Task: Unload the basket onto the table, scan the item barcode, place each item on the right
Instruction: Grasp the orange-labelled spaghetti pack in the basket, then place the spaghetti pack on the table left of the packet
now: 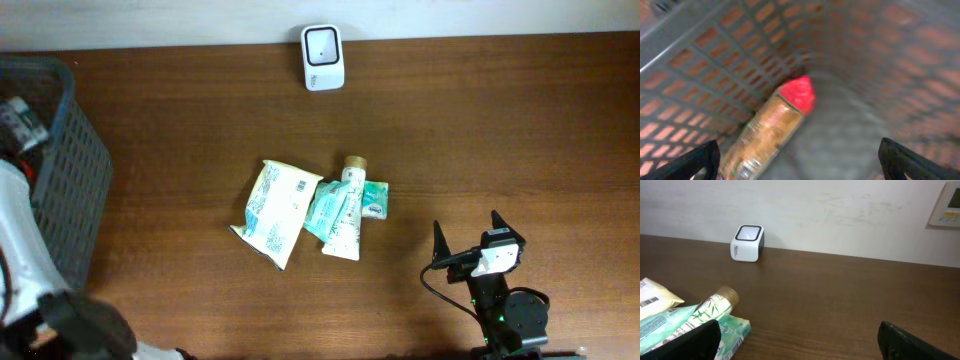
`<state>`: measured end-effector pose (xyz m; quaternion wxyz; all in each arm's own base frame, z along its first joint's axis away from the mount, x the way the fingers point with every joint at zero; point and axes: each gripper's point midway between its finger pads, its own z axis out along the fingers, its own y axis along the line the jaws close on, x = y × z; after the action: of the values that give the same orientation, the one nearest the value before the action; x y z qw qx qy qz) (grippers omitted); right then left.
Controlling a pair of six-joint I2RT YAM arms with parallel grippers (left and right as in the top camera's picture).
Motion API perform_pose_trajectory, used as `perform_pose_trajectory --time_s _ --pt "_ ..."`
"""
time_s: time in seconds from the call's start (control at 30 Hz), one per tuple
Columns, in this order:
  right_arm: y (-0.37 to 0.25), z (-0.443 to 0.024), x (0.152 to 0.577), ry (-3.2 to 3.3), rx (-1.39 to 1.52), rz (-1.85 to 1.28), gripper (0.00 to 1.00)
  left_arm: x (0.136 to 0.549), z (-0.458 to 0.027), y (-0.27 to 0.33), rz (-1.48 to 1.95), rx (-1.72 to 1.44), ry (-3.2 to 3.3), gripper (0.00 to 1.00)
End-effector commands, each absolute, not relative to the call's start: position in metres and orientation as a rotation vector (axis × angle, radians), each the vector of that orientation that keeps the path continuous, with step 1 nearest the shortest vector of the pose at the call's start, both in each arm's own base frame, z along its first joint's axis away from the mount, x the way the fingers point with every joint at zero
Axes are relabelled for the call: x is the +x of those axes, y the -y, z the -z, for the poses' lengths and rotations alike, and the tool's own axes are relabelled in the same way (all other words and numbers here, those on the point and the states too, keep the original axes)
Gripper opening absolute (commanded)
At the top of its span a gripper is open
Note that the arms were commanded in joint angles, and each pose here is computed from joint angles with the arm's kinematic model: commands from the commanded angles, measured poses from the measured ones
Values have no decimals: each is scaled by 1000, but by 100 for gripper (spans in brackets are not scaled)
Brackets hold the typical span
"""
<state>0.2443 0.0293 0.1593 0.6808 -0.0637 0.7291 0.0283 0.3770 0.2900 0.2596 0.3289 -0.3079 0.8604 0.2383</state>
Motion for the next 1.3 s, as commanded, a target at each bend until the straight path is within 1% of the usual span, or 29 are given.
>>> perform_pose_trajectory --time_s 0.0,0.07,0.17,0.4,0.43,0.53,0.63,0.77,0.83,0.87,0.9,0.93,0.97,1.03,1.07,1.1,1.17,1.27 --pt "-33 -158 244 -1634 -151 -83 98 364 -211 -322 -732 -732 -2429 100" --pt "-33 -158 244 -1634 -151 -83 98 359 -192 -333 -745 -715 -2491 98" --pt "-33 -158 244 -1634 -151 -83 98 348 -168 -351 -754 -736 -2547 98" --pt "-33 -158 244 -1634 -150 -83 98 330 -128 -381 -749 -802 -2608 99" --pt "-33 -158 244 -1634 -150 -83 98 329 -123 -383 -742 -804 -2614 99" --pt "-33 -158 244 -1634 -151 -83 98 335 -98 -383 -638 -658 -2692 100" --pt "-33 -158 244 -1634 -151 -83 98 328 -81 -389 -625 -686 -2720 96" --pt "-33 -158 244 -1634 -151 -83 98 325 -53 -389 -589 -698 -2774 95" --pt "-33 -158 244 -1634 -151 -83 98 324 -41 -388 -567 -699 -2796 93" --pt "-33 -158 244 -1634 -151 -83 98 326 -37 -385 -537 -693 -2799 88" --pt "-33 -158 244 -1634 -151 -83 98 329 -33 -382 -504 -686 -2801 75" --pt "-33 -158 244 -1634 -151 -83 98 331 -30 -378 -472 -678 -2802 57" --pt "-33 -158 244 -1634 -151 -83 98 330 -30 -378 -472 -679 -2804 46" --pt "-33 -158 244 -1634 -150 -83 98 330 -30 -378 -469 -680 -2808 14" --pt "-33 -158 244 -1634 -151 -83 98 329 -30 -377 -467 -680 -2810 6" --pt "-33 -158 244 -1634 -150 -83 99 329 -30 -376 -463 -688 -2810 1" --pt "-33 -158 244 -1634 -151 -83 98 331 -33 -375 -461 -729 -2789 0" --pt "-33 -158 244 -1634 -151 -83 99 337 -58 -374 -486 -721 -2737 0"
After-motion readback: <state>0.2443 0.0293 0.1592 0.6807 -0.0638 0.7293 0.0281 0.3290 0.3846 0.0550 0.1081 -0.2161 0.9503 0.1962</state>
